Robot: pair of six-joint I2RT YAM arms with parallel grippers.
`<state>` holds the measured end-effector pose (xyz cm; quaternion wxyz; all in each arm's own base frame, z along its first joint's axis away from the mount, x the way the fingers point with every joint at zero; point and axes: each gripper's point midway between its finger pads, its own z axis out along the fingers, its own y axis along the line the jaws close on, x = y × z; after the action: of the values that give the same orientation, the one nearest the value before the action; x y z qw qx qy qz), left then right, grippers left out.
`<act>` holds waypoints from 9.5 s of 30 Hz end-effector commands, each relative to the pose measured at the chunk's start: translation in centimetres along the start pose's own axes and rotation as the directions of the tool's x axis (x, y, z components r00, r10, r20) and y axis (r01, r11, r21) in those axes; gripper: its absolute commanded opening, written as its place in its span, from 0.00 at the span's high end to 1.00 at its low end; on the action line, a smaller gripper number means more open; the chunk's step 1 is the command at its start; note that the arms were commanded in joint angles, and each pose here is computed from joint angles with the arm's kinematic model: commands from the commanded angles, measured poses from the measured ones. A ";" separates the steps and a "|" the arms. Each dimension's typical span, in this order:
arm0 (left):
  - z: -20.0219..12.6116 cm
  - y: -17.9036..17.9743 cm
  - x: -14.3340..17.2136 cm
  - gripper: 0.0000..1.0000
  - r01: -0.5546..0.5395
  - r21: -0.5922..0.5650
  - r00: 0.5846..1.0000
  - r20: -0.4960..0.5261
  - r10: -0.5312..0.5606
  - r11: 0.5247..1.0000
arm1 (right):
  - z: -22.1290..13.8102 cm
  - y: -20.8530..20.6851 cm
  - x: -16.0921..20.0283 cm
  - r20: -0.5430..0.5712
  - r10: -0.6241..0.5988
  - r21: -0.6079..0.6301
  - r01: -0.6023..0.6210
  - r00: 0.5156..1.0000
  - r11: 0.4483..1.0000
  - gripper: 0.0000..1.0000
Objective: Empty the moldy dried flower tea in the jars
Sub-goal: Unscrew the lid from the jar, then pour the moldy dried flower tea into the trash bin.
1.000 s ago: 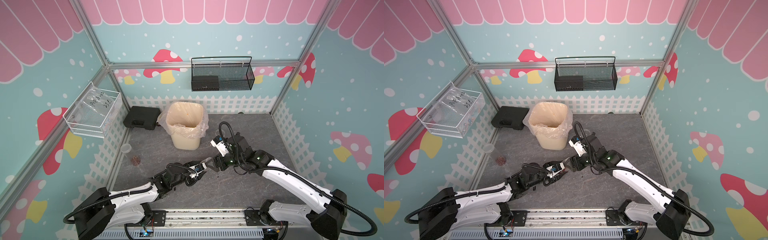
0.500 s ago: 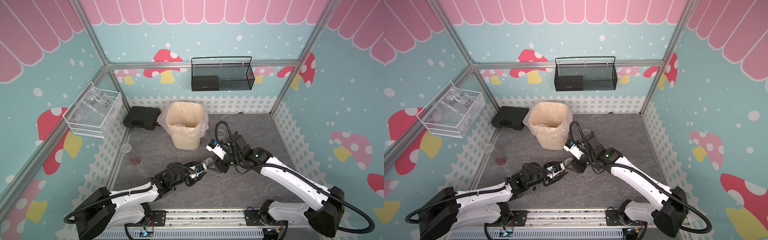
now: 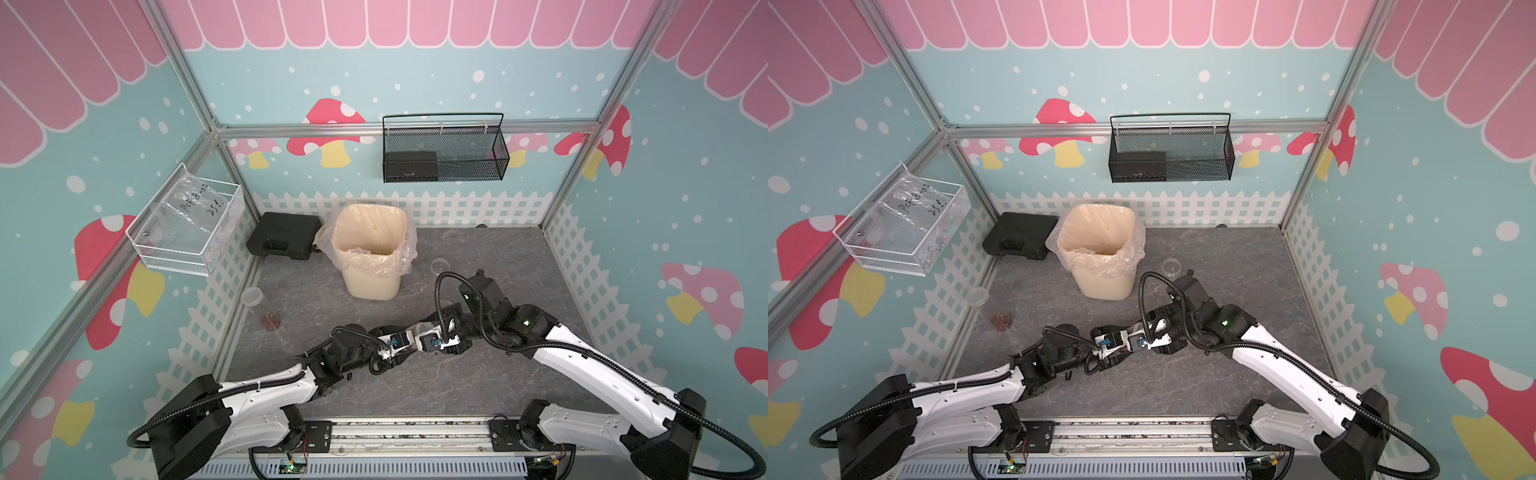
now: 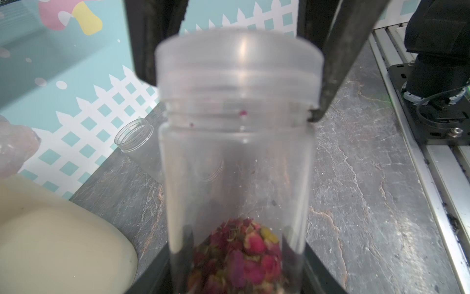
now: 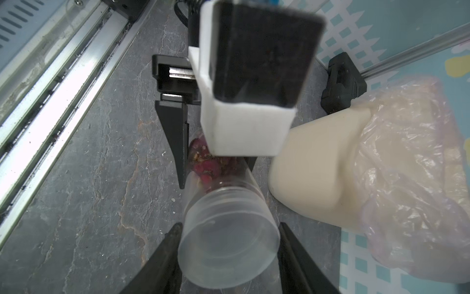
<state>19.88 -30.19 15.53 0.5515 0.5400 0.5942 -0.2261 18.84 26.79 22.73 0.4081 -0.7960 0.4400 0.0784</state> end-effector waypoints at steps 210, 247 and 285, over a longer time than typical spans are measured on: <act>-11.2 33.0 -7.0 1.00 -0.746 -0.102 0.310 -0.928 0.208 0.658 | -2.5 -5.9 5.6 0.461 0.759 0.360 -0.879 0.459 0.313 0.27; -8.5 36.6 -6.0 1.00 -0.862 0.368 -0.108 -0.805 0.583 0.348 | -2.7 -3.8 5.3 0.464 0.768 0.315 -0.892 0.443 0.324 0.27; -8.4 35.0 -4.8 1.00 -0.846 0.164 0.247 -0.723 0.646 0.507 | -4.9 -10.4 1.3 0.612 0.732 0.181 -0.954 0.300 0.240 0.29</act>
<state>47.76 -13.35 31.45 0.3326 0.7299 0.4385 0.4054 25.86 24.62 27.46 0.5514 -0.2627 0.7359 0.2923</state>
